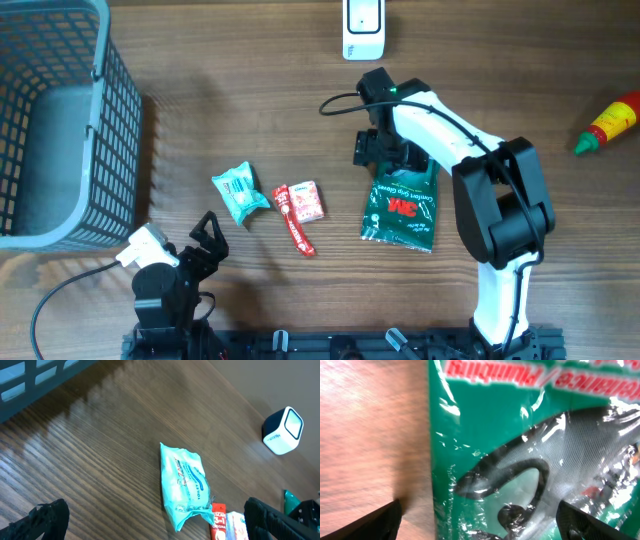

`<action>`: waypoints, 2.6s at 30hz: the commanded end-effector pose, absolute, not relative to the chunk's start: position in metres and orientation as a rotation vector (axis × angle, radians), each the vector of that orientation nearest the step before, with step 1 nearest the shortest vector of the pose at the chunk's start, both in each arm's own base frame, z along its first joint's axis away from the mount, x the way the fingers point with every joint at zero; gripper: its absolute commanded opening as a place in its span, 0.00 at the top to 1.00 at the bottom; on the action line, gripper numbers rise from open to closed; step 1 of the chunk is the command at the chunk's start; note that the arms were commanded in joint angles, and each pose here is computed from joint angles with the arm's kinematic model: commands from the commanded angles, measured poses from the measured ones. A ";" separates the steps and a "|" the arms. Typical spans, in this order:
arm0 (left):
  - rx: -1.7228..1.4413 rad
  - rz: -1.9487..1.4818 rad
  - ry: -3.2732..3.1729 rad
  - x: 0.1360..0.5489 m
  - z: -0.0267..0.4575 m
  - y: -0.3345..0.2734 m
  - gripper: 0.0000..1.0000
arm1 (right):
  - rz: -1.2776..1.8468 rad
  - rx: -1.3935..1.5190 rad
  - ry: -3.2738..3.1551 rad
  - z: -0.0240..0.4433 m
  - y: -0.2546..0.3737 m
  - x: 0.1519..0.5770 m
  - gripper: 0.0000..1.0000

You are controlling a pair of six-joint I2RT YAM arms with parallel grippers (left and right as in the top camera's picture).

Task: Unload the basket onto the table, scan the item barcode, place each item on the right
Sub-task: 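Grasp the green glove pack edge with the right gripper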

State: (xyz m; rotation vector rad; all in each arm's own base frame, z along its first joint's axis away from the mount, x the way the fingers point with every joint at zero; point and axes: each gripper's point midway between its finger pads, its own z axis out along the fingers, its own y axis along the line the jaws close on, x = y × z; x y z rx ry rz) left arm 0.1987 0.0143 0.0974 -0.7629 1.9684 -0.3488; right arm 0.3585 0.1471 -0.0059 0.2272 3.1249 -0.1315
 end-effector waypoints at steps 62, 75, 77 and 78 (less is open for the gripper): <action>-0.774 -0.340 1.974 0.198 0.093 0.015 0.00 | 1.361 -0.669 2.953 0.023 0.255 0.294 0.95; -0.774 -0.339 1.974 0.198 0.093 0.015 0.00 | 0.684 -1.152 2.939 0.038 0.254 0.263 0.91; -0.774 -0.340 1.974 0.198 0.093 0.015 0.00 | 0.587 -1.196 2.937 0.032 0.253 0.261 0.83; -0.774 -0.340 1.974 0.198 0.093 0.015 0.00 | 0.553 -1.209 2.937 0.028 0.252 0.259 0.74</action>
